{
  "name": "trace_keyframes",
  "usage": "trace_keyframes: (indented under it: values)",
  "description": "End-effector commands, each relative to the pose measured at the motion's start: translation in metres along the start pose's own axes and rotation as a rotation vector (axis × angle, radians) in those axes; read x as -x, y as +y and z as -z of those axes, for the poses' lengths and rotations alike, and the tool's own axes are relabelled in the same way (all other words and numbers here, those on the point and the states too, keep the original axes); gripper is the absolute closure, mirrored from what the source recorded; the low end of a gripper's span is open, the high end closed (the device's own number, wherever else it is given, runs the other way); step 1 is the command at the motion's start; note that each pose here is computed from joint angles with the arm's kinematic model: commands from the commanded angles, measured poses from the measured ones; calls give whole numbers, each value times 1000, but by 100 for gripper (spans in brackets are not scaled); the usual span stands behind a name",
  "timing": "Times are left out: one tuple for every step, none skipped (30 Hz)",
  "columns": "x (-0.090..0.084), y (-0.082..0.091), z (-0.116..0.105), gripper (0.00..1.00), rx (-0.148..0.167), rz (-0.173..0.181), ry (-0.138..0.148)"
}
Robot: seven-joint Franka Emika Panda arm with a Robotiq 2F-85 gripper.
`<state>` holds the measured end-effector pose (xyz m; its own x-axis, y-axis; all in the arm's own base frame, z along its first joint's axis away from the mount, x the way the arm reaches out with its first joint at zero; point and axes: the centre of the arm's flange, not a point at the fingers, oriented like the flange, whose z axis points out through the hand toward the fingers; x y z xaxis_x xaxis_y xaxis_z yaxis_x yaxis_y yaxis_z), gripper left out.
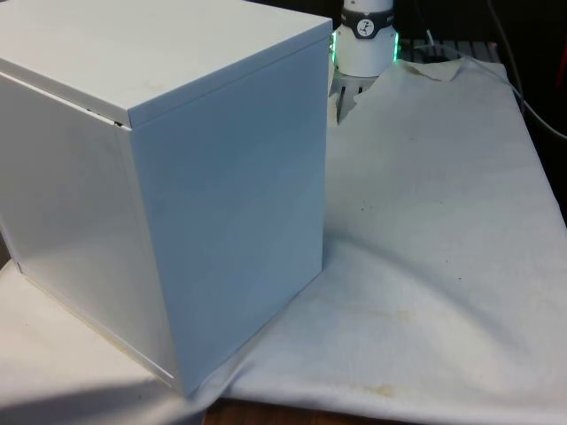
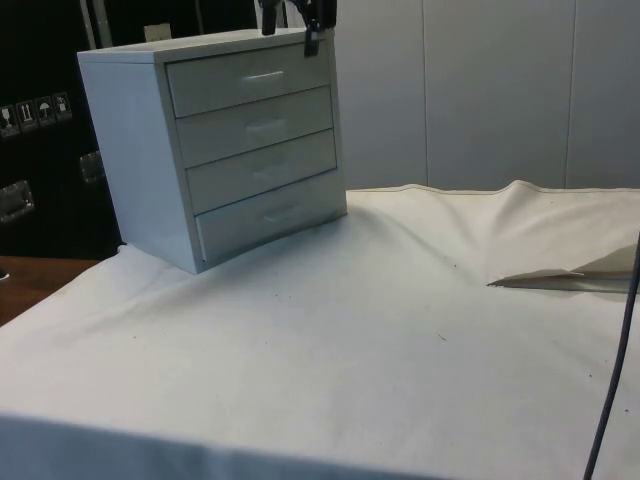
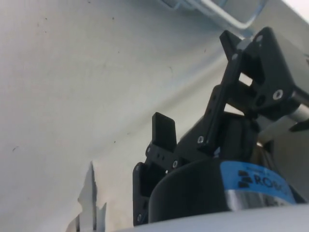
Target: Open the drawer, then close it.
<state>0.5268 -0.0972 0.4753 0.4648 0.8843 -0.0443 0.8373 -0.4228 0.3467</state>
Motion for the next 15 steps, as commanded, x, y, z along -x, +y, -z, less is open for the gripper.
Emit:
trace_keyframes:
  values:
    - [-1,1,-3,0,24,2,-9]
    - [-2,1,-4,0,28,2,-10]
    - [-2,-1,-3,0,8,3,-3]
    - [-2,1,-5,0,33,1,-12]
    - [-3,1,-6,0,39,2,-13]
    - [-2,2,-8,0,42,0,-15]
    - [-3,2,-9,0,47,-1,-17]
    - [-3,2,-11,0,56,-7,-20]
    - [-4,2,-13,0,60,-10,-21]
    - [-4,2,-14,0,63,-12,-22]
    - [-4,2,-15,0,66,-17,-22]
    - [-6,0,-15,0,47,-14,-17]
    - [-5,2,-16,0,69,-19,-23]
    - [-5,2,-17,0,74,-26,-23]
    - [-5,2,-19,0,76,-28,-23]
